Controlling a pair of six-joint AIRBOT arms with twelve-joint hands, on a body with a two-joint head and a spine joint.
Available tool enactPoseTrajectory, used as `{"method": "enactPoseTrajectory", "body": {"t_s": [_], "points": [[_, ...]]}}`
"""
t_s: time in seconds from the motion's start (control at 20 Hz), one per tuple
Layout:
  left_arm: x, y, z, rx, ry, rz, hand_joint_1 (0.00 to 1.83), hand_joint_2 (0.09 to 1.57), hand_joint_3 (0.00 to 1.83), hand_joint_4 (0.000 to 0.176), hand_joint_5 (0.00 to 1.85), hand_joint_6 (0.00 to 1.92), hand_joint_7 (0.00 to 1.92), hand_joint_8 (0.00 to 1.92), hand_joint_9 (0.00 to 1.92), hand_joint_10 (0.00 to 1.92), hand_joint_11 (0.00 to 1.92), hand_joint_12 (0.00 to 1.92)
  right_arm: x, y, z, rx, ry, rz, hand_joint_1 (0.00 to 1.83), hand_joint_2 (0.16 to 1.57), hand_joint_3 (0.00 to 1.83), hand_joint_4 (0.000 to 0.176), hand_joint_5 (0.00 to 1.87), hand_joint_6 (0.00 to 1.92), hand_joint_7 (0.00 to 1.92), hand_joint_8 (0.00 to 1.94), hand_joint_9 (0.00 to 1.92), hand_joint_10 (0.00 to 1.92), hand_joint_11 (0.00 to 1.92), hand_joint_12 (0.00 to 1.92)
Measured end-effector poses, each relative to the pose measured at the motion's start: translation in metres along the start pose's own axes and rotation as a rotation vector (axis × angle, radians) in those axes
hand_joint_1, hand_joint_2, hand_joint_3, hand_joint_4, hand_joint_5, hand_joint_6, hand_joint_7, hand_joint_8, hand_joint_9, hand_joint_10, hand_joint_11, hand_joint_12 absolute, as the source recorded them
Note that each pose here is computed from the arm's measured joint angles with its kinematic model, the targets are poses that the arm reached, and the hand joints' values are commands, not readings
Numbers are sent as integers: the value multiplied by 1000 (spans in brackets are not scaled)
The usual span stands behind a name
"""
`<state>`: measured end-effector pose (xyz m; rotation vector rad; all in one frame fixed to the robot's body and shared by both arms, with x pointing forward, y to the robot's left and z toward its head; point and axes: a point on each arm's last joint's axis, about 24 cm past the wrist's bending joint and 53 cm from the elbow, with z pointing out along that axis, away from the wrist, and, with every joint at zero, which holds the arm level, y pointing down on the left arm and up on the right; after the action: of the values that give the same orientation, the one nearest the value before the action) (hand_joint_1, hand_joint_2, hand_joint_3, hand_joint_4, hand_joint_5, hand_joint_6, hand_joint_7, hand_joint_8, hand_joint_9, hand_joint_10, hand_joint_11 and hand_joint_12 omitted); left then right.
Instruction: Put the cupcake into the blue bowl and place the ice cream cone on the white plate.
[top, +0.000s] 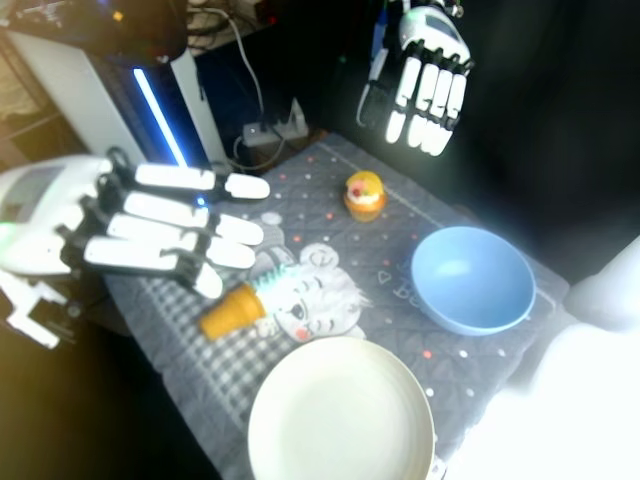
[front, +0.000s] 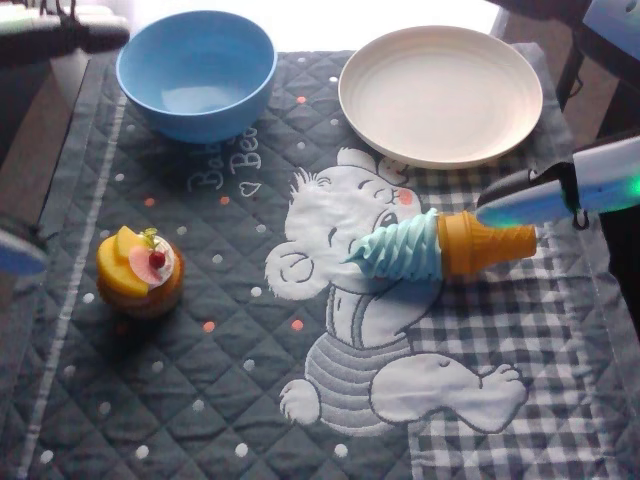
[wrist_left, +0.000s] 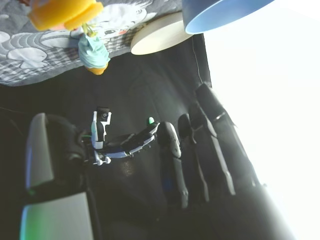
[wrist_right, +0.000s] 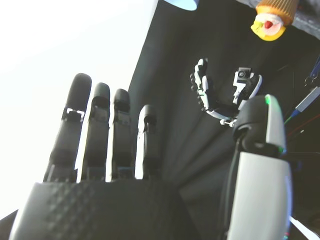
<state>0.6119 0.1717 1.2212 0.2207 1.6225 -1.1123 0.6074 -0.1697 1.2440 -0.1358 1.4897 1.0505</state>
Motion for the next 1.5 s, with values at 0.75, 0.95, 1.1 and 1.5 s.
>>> {"method": "enactPoseTrajectory", "body": {"t_s": [0.75, 0.95, 1.1, 1.5], "points": [[70, 25, 19, -71, 252, -81, 740, 780, 1, 0, 357, 1, 469, 1, 525, 6, 156, 961, 50, -29, 4, 95, 172, 12, 835, 703, 0, 0, 301, 1, 361, 0, 356, 3, 213, 287], [72, 29, 19, -84, 261, -78, 752, 778, 0, 0, 350, 0, 466, 0, 526, 1, 108, 1083, 68, -30, 6, 102, 221, 26, 859, 715, 5, 0, 319, 3, 361, 1, 353, 1, 262, 144], [75, 29, 20, -86, 265, -82, 777, 755, 0, 0, 353, 1, 474, 4, 523, 5, 89, 1070, 74, -36, 11, 108, 224, 84, 820, 721, 6, 0, 327, 5, 391, 12, 371, 8, 286, 152], [78, 36, 23, -104, 269, -84, 791, 779, 0, 0, 355, 0, 513, 3, 565, 5, 195, 888, 107, -37, 17, 117, 282, 143, 747, 721, 13, 0, 312, 0, 382, 0, 388, 2, 361, 101]]}}
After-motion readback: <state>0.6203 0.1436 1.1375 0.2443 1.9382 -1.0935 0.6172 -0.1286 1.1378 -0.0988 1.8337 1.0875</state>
